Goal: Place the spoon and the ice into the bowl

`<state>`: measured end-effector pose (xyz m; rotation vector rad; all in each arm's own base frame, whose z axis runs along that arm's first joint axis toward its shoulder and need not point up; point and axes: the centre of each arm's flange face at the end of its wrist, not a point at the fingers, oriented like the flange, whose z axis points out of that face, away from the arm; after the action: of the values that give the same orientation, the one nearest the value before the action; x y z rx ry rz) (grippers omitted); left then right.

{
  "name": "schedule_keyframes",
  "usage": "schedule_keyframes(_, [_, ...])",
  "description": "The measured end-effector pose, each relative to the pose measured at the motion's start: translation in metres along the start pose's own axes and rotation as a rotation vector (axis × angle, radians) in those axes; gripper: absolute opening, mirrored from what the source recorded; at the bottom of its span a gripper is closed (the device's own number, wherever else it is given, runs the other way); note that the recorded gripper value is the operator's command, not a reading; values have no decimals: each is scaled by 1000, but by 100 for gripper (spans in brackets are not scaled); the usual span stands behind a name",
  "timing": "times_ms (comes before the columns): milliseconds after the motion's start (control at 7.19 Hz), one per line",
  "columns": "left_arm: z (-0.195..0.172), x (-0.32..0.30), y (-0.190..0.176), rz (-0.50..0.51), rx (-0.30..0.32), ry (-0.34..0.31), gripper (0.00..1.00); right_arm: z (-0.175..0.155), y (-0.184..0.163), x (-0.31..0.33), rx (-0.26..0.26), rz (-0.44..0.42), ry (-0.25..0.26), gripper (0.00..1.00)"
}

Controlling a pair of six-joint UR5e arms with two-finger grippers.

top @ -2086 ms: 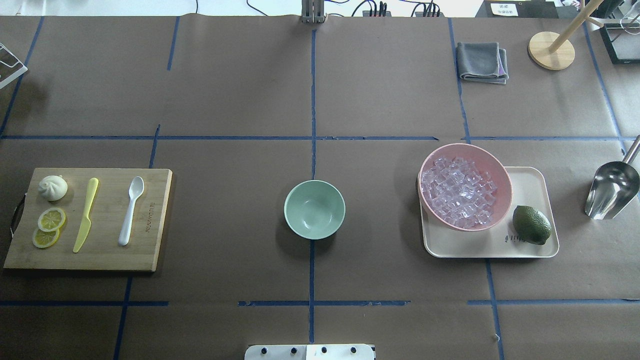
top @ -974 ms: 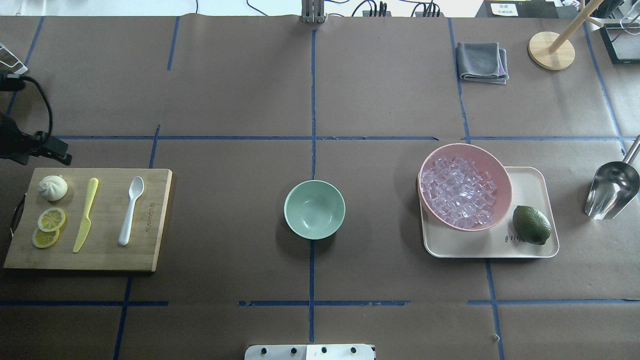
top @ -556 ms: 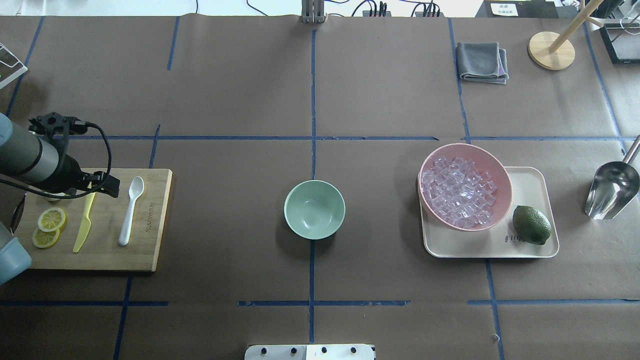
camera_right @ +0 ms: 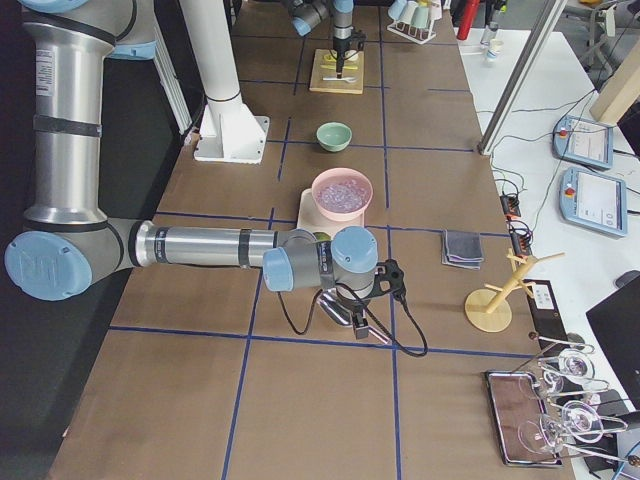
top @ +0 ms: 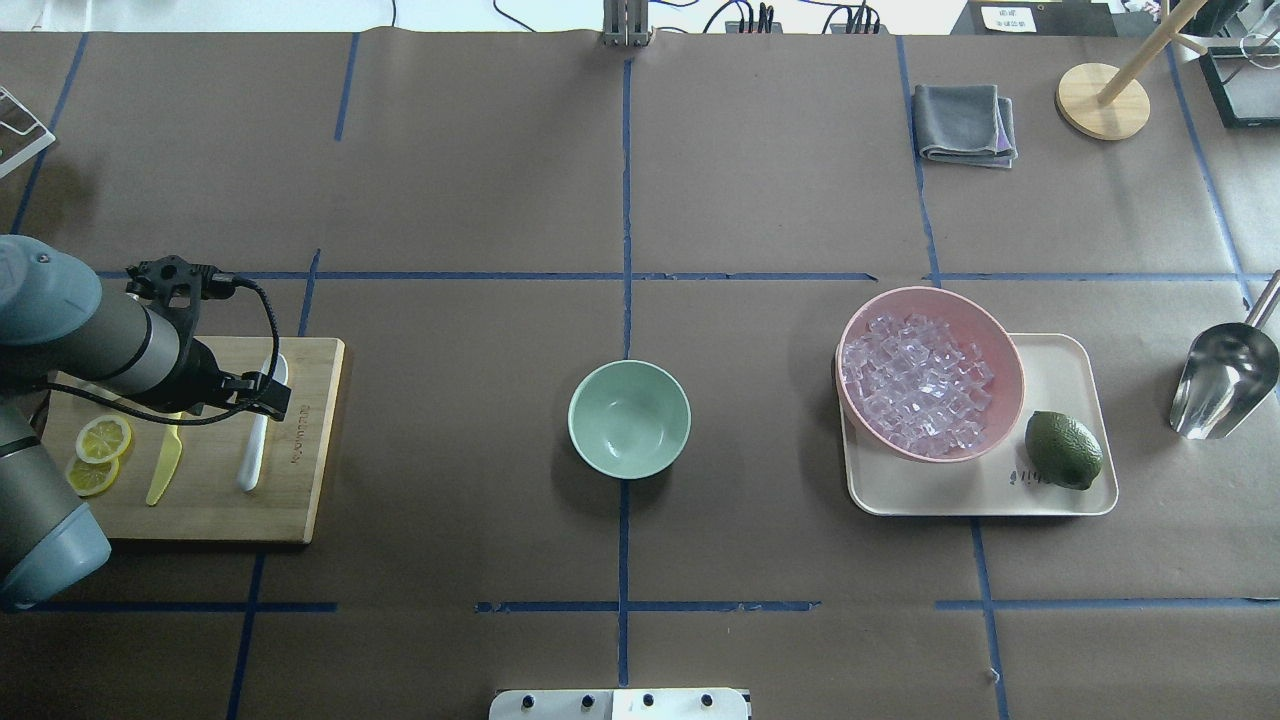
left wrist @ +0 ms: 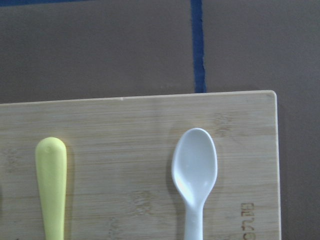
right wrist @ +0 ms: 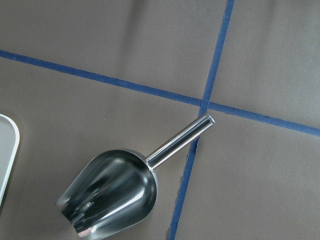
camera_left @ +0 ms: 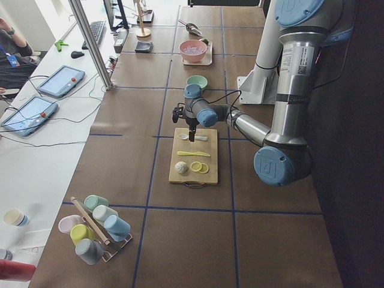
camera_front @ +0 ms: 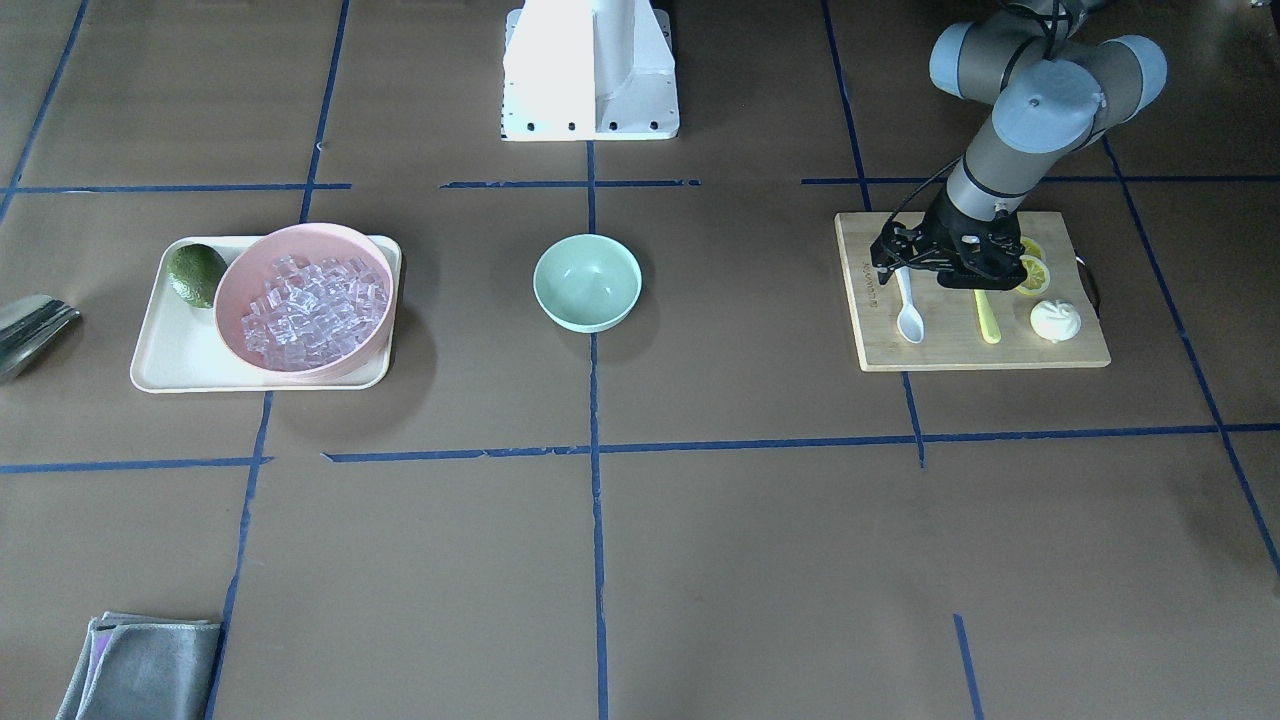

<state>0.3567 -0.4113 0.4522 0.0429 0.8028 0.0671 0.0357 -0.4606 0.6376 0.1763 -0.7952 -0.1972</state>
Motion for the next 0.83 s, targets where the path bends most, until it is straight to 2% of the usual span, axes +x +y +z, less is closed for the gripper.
schedule_keyframes(417, [13,3,5,7,-23,-12,86,0,1,1,-1,2,0,100])
schedule_keyframes(556, [16,2,5,8,-26,-16,75,0,1,1,-1,3,0,100])
schedule_keyframes(695, [17,1,5,9,-28,-18,58,0,1,1,-1,2,0,100])
schedule_keyframes(834, [17,1,5,9,-29,-18,32,0,1,1,-1,2,0,100])
